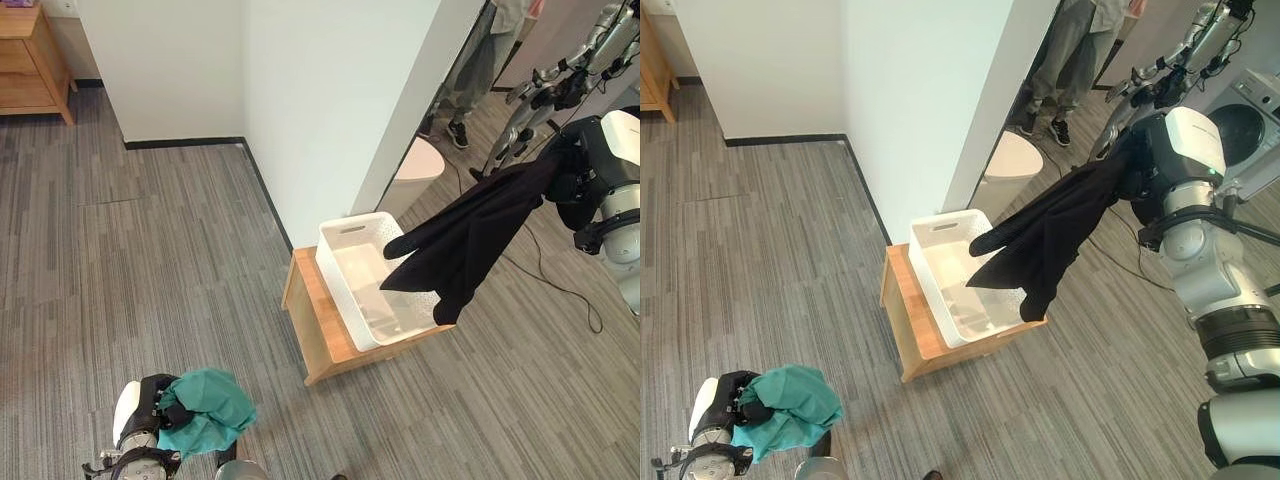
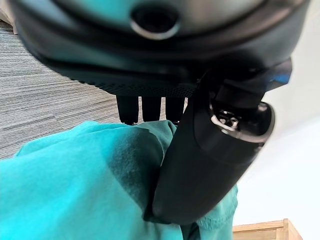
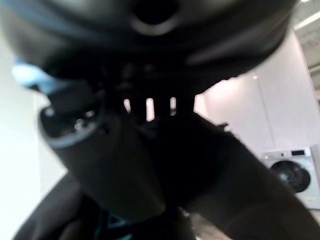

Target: Pick up bed clothes into laundry basket.

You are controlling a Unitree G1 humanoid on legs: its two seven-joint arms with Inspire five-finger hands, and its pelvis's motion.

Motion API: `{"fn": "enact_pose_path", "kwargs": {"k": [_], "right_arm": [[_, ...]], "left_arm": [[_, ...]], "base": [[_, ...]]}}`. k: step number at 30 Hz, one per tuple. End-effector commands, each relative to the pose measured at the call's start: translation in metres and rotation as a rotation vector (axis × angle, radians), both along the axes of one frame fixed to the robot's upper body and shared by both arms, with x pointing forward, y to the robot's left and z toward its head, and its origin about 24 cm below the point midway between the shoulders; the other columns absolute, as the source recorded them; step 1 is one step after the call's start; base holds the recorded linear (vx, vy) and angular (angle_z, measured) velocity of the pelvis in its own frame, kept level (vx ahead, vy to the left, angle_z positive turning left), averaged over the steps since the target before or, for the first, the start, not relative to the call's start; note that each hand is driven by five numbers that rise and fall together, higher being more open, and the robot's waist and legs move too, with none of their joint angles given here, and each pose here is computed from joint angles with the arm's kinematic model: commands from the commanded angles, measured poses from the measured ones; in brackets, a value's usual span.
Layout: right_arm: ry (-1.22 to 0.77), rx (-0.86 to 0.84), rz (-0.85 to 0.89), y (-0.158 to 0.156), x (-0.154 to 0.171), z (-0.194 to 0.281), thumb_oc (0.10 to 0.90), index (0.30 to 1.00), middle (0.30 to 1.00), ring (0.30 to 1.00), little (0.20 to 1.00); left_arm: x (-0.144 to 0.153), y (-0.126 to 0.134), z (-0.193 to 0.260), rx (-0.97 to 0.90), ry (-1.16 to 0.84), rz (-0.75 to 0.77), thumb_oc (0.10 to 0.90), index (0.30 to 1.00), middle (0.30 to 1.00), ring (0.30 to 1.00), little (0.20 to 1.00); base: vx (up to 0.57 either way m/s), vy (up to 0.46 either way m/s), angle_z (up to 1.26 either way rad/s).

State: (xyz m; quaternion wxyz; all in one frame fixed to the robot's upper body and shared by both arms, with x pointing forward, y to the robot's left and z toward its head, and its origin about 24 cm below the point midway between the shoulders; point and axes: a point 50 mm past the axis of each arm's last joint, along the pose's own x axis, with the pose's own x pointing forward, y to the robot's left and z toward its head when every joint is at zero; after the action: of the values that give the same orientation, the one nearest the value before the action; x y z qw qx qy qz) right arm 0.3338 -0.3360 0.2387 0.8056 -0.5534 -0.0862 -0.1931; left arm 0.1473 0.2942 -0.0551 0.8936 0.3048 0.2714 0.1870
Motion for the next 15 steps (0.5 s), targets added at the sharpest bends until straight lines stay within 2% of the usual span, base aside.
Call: {"fn": "enact_pose_path", "kwargs": {"k": [1,12,15], "right_arm": [[-0.331,-0.032,-0.016,0.003,-0.009,0.093,0.400,0.300,0.300,0.300,0.300],[-0.362,0.048,0.079,0.043,0.020,0.095,0.400,0.300,0.300,0.300,0.300],[-0.336,0.000,0.078,0.052,0.028,0.094,0.400,0.300,0.300,0.300,0.300]], "left_arm": [[0.048,-0.006,0.046,0.056,-0.246,-0.147,0.400,0.300,0.300,0.300,0.300],[0.048,-0.010,0.043,0.037,-0.236,-0.170,0.400,0.300,0.300,0.300,0.300],[0.049,-0.006,0.043,0.054,-0.235,-0.164,0.400,0.300,0.300,0.300,0.300]], "base": [[-0.03,-0.022,-0.03],[0.00,-0.009,0.04],[0.01,-0.001,0.10]]}}
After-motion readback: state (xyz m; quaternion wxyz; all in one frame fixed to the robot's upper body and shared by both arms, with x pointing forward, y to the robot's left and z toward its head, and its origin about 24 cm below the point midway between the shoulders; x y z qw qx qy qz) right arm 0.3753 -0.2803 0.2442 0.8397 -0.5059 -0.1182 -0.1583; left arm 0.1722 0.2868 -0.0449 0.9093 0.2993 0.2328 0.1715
